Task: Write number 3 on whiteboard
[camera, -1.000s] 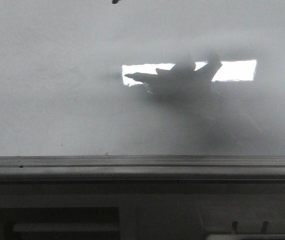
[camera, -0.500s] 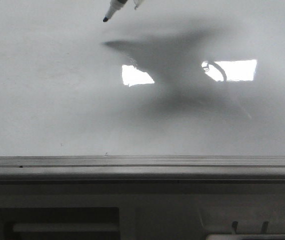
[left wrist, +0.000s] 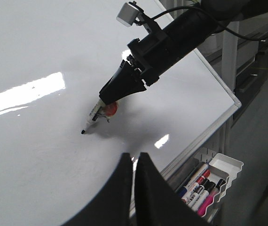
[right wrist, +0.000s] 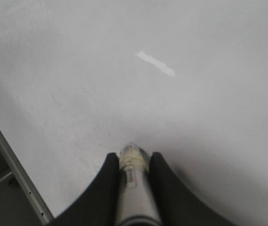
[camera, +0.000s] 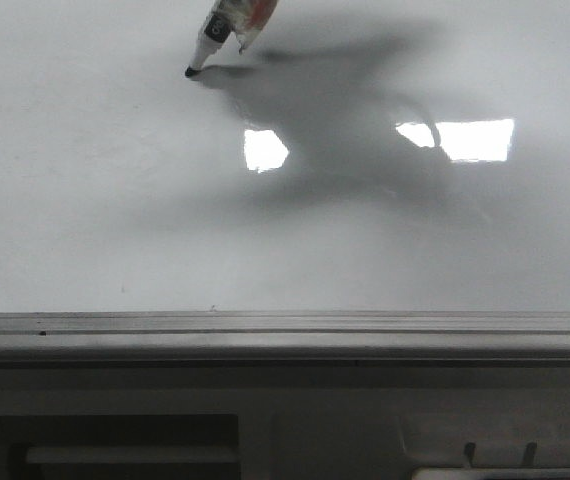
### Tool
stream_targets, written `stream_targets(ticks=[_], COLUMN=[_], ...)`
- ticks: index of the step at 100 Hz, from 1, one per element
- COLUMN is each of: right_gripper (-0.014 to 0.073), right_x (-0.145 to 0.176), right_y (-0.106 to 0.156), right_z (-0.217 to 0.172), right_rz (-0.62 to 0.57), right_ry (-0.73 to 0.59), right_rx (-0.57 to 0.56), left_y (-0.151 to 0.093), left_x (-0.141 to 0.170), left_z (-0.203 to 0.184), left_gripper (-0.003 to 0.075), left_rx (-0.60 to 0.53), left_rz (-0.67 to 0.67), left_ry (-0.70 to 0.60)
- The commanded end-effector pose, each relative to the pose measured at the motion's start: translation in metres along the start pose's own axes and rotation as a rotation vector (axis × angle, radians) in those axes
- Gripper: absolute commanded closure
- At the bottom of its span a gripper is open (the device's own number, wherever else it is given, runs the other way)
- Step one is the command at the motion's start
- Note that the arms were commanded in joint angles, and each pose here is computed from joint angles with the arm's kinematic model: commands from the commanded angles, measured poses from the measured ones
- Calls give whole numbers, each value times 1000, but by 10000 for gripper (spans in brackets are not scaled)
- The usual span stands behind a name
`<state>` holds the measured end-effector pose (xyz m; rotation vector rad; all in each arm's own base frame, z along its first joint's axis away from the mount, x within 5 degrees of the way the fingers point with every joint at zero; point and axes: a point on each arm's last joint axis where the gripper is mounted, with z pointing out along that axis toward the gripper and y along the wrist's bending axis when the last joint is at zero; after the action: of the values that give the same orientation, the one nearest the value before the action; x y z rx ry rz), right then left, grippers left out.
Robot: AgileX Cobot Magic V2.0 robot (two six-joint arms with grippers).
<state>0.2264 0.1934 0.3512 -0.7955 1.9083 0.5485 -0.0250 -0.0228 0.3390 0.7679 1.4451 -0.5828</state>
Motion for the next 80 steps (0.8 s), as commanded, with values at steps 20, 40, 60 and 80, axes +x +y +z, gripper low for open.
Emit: stream_targets(ticks=[20,40,60,80], right_gripper=[635,635,635,635], right_x=[-10,-1,1,5], right_y=[-24,-41,-31,-8], right_z=[-12,-21,-28,-6], right_rz=[25,64,64,58], right_ry=[-30,62,65,51], right_rx=[73,89,60,6], left_y=[2,3,3,3], left_x=[-12,-11,-11,-11], left_z=[0,0,0,0], left_gripper=[741,741,741,741], left_rx=[-18,-25,-26,-26], left_rz=[-34,-23,-22,-22], left_ry=[-70,-66,-66,-66])
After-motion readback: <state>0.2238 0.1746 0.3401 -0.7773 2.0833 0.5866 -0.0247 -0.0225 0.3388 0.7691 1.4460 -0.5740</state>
